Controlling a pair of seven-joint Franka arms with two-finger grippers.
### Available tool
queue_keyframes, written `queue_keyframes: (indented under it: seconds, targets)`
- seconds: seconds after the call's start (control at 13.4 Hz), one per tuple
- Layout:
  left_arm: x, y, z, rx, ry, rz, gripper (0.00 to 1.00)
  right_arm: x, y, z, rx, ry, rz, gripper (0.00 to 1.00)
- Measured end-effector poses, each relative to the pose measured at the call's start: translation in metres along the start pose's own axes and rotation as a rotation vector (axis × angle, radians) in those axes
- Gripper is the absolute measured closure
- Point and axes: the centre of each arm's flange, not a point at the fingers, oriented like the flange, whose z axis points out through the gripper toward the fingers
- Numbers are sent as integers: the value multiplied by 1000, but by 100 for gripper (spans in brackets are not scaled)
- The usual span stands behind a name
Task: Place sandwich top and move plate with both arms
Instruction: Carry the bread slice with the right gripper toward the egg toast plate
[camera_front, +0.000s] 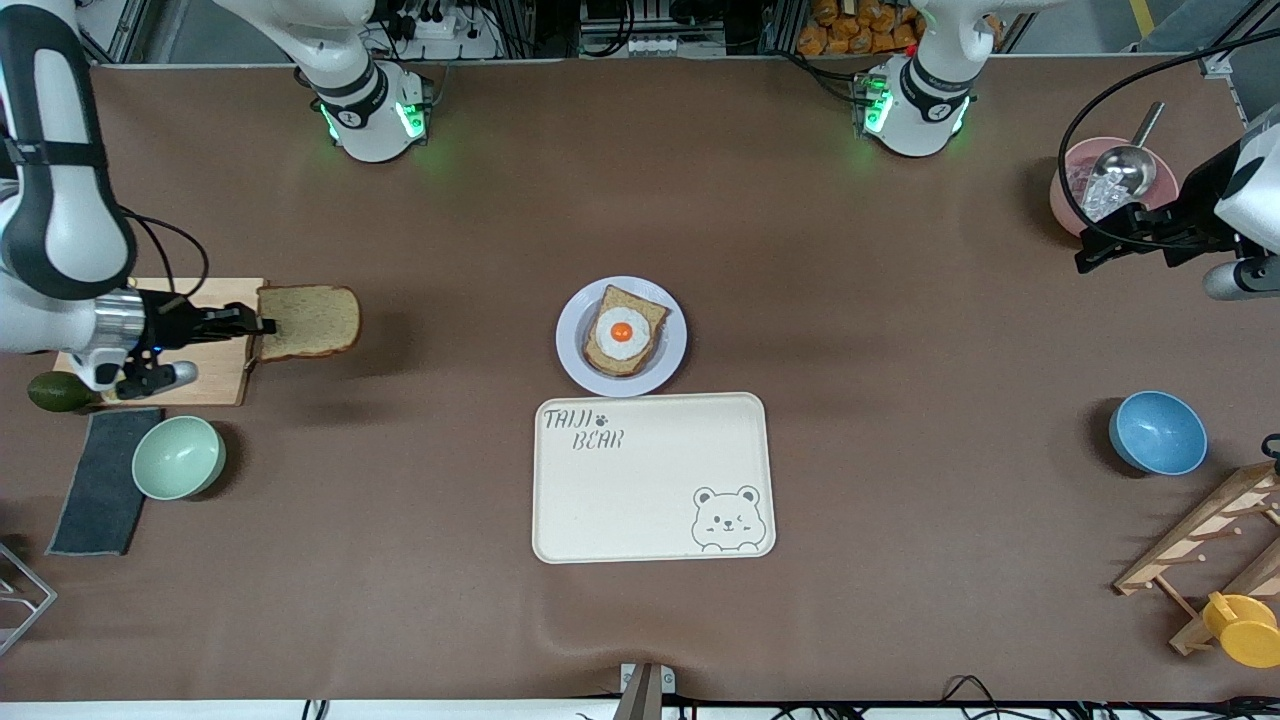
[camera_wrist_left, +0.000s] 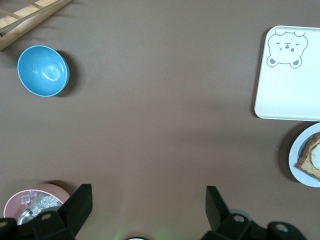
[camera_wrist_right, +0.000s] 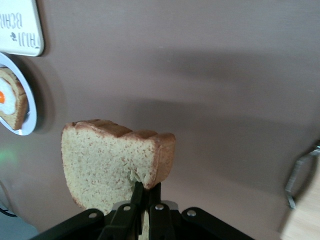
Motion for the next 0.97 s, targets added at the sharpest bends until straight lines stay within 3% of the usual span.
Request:
queue_keyframes:
  seconds: [0.52, 0.97]
  targets:
    - [0, 0, 0, 0, 0, 0, 0, 18, -55, 29, 51, 5, 30, 93]
    - [0, 0, 0, 0, 0, 0, 0, 31, -113, 70, 56, 11, 44, 93]
